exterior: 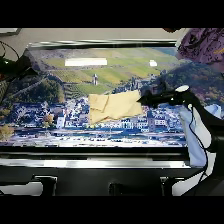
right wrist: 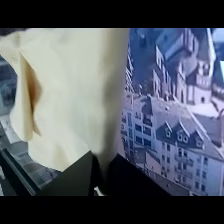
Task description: Fold the clothes and pants, and hang the long-sleeved shirts on hangers.
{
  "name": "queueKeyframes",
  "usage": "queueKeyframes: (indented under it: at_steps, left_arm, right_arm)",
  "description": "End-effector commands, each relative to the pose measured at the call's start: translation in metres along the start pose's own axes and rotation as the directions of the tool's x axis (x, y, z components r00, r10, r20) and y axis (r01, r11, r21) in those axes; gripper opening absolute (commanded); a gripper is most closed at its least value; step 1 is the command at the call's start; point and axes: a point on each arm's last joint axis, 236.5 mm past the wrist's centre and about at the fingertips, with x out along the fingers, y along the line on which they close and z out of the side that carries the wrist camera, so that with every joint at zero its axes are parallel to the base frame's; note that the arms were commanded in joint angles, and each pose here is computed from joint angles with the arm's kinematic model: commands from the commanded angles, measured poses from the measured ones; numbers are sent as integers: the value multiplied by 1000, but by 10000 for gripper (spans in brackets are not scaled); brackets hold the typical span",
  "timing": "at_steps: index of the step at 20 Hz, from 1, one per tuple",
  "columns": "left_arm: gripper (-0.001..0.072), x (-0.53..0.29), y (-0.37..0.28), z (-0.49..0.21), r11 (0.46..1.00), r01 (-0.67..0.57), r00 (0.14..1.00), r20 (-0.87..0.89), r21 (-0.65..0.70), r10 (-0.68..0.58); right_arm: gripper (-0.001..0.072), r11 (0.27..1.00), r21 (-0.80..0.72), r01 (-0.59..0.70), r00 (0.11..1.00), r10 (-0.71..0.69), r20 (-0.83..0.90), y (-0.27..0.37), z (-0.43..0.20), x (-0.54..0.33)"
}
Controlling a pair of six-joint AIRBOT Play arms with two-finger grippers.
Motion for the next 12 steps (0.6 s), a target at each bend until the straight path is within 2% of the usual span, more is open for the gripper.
queueKeyframes:
  at_steps: [1,7,12]
  left_arm:
    - [22,1,0,-1,1000,-1,1000,-3,-1,1]
    - [22,1,0,-1,1000,-1,1000,-3,-1,1]
    - [22,1,0,-1,1000,0,1000,-4,-1,0]
  right_arm:
    - [33,995,42,86,982,-92,167,21,63,-54]
    - [33,977,146,157,869,-207,450,29,140,-189]
    - [33,948,285,141,737,-292,609,13,159,-288]
